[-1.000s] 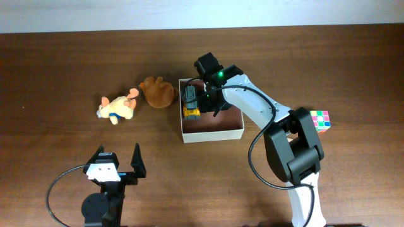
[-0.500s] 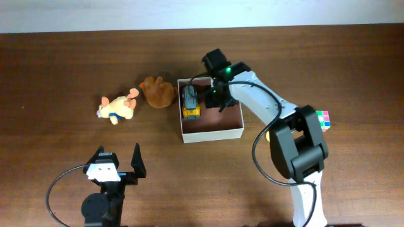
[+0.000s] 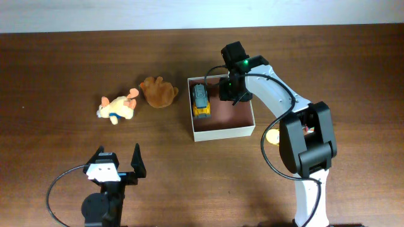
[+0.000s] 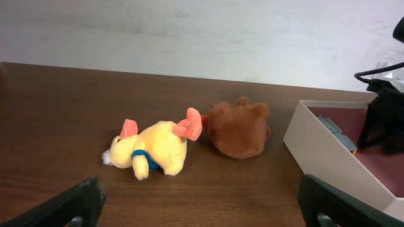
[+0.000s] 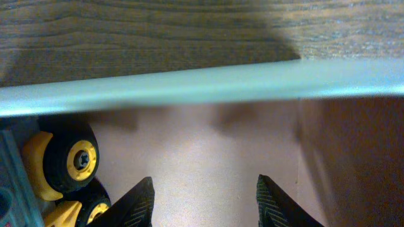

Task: Pack container
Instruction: 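Lower the truck into the box and open the right gripper, then raise the right gripper and move it over the Rubik's cube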

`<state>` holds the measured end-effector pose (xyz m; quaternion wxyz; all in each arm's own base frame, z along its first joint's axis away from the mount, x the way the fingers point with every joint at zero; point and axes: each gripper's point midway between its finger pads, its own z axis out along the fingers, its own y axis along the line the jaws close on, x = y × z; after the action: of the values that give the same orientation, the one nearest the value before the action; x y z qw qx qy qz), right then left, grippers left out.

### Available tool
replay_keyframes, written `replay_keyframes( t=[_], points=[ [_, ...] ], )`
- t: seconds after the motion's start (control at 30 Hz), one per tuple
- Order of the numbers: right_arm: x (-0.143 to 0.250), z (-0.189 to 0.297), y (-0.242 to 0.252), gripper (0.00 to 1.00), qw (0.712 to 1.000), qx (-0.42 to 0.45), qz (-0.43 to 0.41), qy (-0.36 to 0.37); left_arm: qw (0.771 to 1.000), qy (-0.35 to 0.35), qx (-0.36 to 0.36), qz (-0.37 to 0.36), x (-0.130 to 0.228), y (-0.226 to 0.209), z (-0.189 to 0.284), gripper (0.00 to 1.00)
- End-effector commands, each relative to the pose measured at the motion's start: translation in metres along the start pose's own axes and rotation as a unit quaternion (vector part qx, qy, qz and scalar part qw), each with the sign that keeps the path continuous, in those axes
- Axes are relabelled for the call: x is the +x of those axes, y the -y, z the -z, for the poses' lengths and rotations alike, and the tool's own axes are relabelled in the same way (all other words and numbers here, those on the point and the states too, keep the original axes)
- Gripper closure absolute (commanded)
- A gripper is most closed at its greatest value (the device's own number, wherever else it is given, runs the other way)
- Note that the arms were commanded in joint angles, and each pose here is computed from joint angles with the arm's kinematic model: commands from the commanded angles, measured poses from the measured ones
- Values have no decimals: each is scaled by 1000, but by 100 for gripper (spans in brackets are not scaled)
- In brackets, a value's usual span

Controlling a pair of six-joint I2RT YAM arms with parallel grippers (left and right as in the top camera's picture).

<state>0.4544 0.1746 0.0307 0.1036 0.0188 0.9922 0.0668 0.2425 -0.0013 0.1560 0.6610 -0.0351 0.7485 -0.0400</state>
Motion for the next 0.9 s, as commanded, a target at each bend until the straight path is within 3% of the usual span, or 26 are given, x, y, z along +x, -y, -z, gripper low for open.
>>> replay_keyframes(
  t=[0.0,0.47,0.87],
  points=[
    [4,-3,6,53,999,19,-37,-3,1000,2,3,-8,0,1,0,0],
    [4,-2,19,53,992,53,-114,6,1000,2,4,-8,0,1,0,0],
    [3,-1,13,49,995,41,-88,2,1000,2,4,-8,0,1,0,0]
  ],
)
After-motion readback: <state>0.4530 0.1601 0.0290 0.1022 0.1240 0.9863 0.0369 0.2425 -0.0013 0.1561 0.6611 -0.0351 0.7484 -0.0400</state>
